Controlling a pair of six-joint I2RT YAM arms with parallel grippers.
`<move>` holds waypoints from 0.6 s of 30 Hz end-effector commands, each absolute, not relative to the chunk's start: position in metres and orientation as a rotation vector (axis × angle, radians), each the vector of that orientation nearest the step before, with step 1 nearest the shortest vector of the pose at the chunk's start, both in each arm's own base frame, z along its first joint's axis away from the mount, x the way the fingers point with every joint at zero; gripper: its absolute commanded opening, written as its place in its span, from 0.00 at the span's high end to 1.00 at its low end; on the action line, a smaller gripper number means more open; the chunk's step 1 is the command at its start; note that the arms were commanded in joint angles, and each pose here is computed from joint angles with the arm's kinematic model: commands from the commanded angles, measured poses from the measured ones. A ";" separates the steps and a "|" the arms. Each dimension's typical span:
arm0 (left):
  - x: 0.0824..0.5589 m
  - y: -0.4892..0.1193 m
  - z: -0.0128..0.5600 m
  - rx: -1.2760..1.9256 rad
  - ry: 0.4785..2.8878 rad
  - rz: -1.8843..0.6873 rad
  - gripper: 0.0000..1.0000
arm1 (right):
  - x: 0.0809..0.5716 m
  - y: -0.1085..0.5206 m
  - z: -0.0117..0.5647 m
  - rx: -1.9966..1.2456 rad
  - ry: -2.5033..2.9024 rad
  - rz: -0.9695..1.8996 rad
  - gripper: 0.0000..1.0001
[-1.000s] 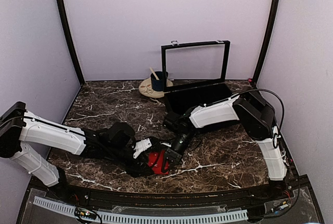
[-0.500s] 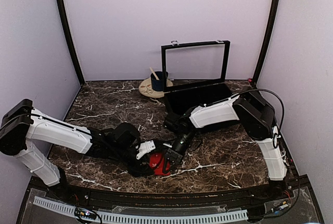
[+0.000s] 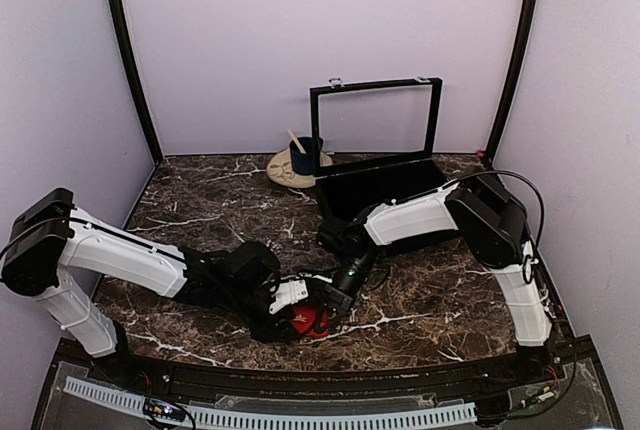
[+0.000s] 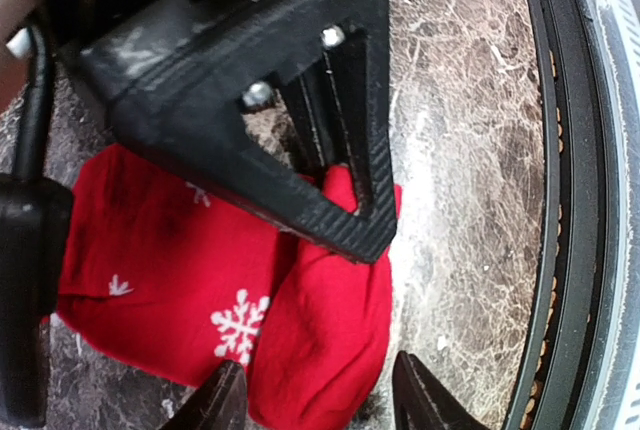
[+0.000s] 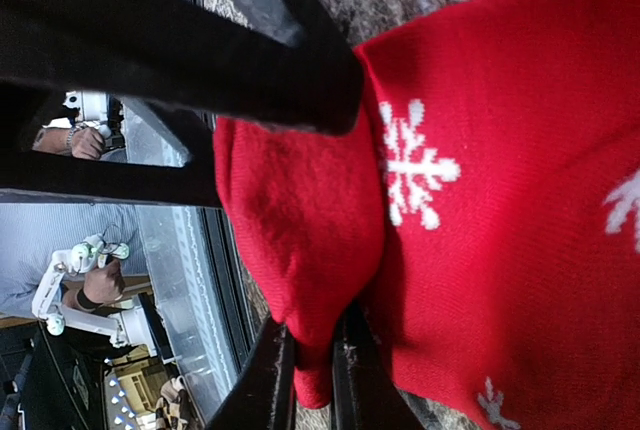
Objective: Roll the socks
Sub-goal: Roll the sock at the center of the board.
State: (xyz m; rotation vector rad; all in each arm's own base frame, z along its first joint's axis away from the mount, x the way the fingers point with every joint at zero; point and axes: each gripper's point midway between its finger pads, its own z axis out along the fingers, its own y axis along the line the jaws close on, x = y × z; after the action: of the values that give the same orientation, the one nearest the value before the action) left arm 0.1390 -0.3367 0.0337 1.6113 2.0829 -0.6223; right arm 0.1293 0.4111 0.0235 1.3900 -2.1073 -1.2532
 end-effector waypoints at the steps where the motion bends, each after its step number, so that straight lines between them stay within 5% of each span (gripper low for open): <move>1: 0.137 -0.340 0.034 1.666 2.060 -0.604 0.48 | 0.130 0.395 -0.004 1.352 -2.139 -1.116 1.00; 18: 0.139 -0.341 0.029 1.713 2.041 -0.572 0.70 | 0.136 0.398 -0.006 1.337 -2.139 -1.123 1.00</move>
State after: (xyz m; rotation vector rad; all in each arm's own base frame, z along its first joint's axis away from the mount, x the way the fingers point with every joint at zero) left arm 0.1400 -0.3378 0.0250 1.6862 2.0616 -0.5722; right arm 0.1302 0.4113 0.0234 1.3571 -2.0878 -1.2543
